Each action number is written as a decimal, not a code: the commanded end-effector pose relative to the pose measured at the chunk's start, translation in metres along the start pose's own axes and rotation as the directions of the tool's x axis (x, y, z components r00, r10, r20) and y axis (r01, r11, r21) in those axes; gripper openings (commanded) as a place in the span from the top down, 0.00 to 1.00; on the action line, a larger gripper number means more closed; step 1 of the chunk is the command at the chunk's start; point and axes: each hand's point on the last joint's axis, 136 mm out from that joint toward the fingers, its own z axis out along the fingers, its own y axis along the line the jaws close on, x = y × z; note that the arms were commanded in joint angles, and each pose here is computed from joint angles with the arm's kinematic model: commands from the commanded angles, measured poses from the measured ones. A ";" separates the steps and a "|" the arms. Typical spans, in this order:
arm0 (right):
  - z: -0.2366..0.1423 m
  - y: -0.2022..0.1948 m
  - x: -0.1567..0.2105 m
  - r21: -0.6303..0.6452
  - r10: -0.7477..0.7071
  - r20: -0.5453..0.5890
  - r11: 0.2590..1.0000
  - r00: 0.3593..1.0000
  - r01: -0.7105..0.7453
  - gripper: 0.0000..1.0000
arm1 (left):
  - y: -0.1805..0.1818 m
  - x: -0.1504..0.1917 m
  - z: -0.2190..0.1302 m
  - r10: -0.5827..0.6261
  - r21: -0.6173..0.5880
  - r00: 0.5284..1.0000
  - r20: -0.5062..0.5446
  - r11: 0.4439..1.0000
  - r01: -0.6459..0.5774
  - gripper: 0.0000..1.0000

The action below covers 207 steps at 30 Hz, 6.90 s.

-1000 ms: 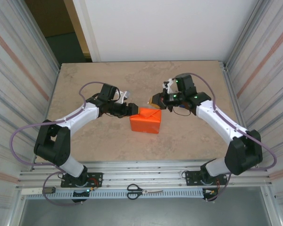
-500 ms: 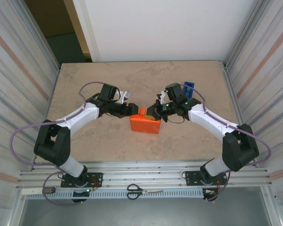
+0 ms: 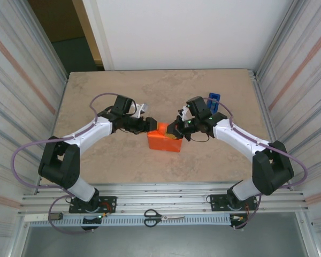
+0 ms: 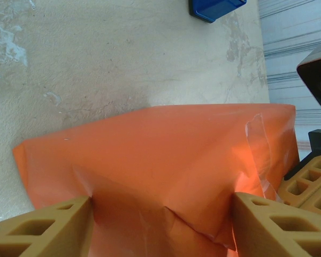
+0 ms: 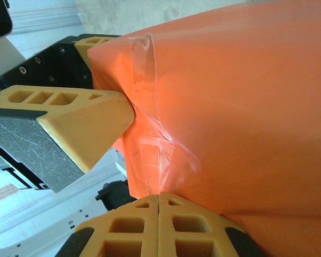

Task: Wrap the gift box in paper
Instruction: Stick the wrapping paper to the gift box.

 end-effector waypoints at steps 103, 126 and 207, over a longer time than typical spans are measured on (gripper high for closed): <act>-0.019 0.045 0.014 -0.020 0.013 0.157 1.000 0.987 -0.010 0.77 | -0.017 0.042 0.054 0.011 -0.010 0.951 -0.309 1.000 -0.015 1.00; -0.041 -0.001 0.053 0.135 0.034 0.186 0.989 0.982 -0.060 0.65 | -0.018 0.043 0.055 0.013 0.002 0.949 -0.316 1.000 -0.013 1.00; -0.017 0.043 0.016 -0.016 -0.219 0.237 0.973 0.947 0.229 1.00 | -0.027 0.041 0.052 0.021 0.036 0.953 -0.303 0.999 -0.011 1.00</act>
